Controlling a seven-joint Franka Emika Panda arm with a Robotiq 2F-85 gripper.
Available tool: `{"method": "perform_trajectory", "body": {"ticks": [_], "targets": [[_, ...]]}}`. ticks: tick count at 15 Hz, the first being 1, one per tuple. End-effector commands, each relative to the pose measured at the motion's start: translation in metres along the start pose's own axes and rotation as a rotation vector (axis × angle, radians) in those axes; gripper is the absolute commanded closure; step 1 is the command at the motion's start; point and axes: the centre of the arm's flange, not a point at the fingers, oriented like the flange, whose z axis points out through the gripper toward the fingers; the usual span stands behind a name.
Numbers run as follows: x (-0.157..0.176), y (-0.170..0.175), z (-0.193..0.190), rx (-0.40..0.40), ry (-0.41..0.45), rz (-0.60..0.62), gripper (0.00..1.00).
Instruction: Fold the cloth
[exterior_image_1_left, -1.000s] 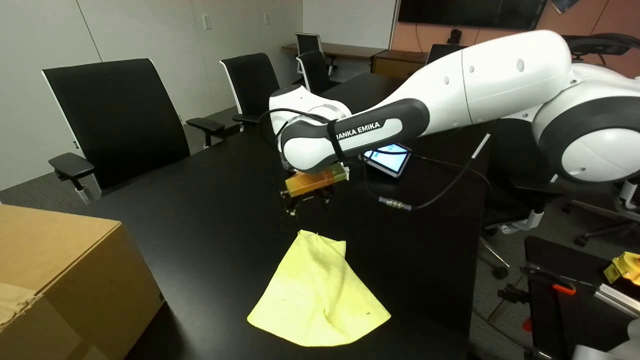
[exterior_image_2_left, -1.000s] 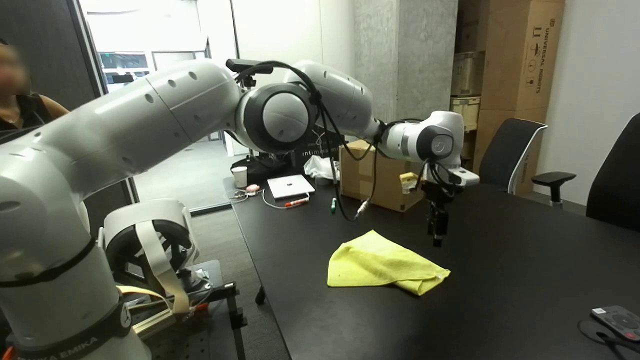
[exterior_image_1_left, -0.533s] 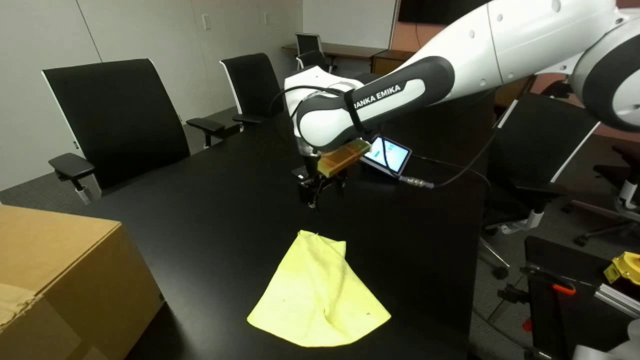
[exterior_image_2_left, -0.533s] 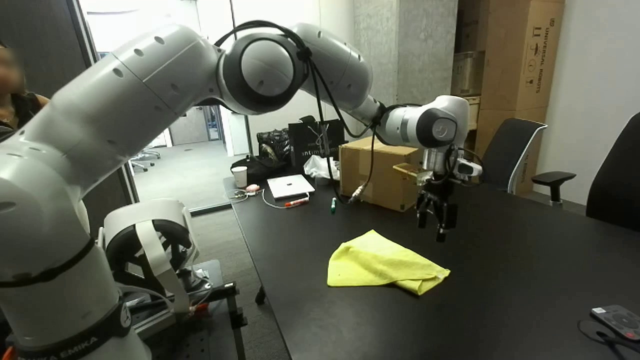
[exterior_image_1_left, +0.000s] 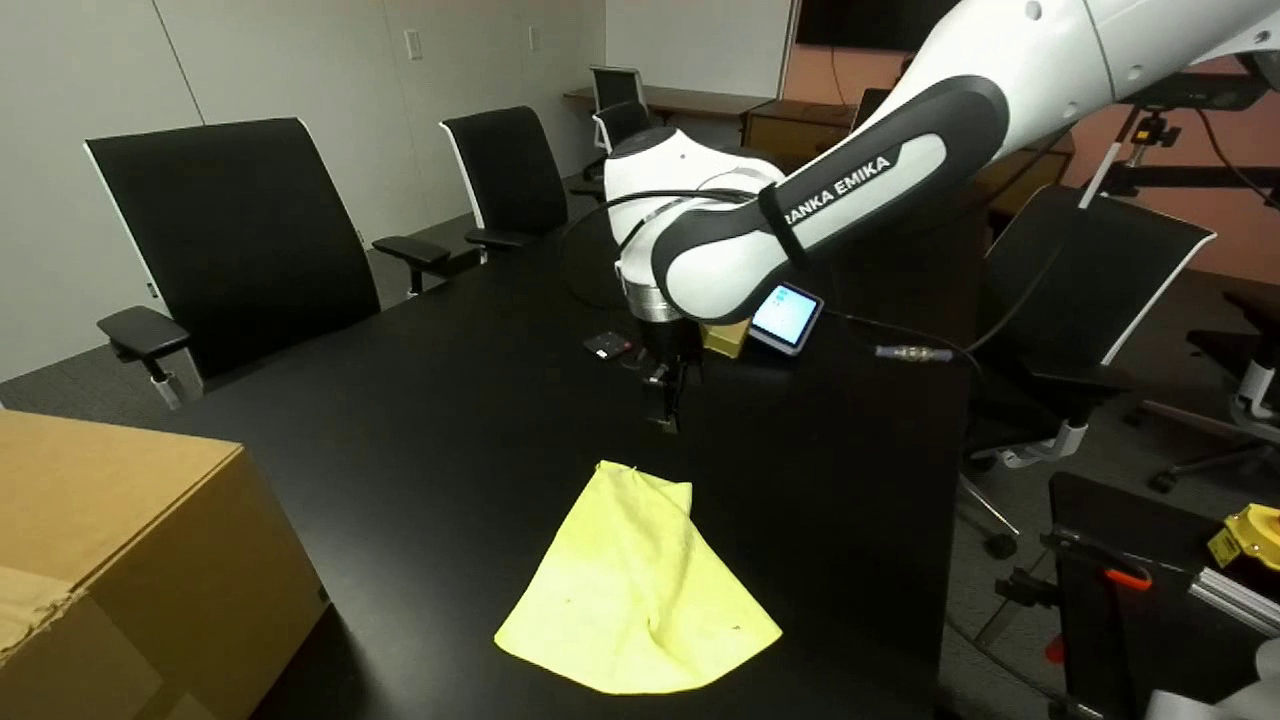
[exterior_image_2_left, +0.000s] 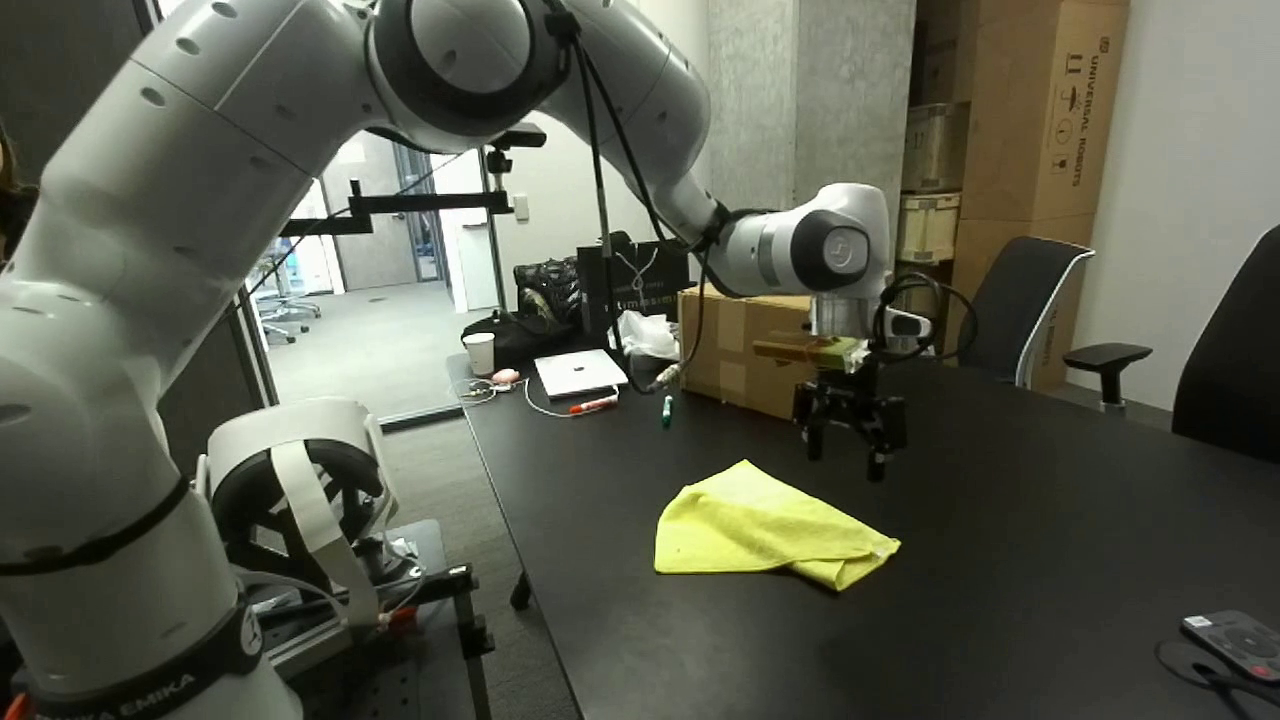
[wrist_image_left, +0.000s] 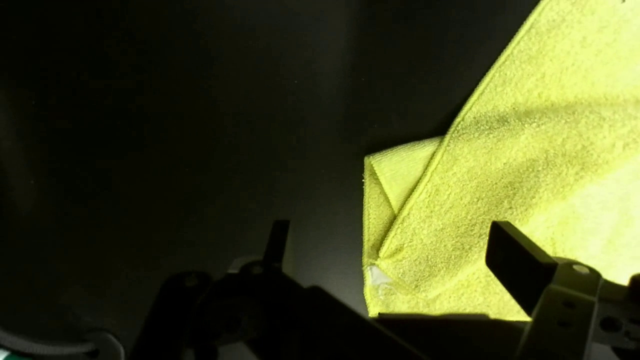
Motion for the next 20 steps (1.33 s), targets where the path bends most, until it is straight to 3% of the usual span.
{"method": "perform_trajectory", "body": {"ticks": [1,5,8,12,20], "targets": [[-0.081,-0.009,0.002,-0.029,0.096,-0.171,0.0],[-0.11,-0.016,0.016,-0.019,0.193,-0.285,0.0],[-0.14,-0.015,0.032,0.036,0.198,-0.289,0.0],[-0.163,-0.016,0.056,0.128,0.209,-0.389,0.0],[-0.136,-0.048,0.057,0.206,0.268,-0.819,0.0]]}}
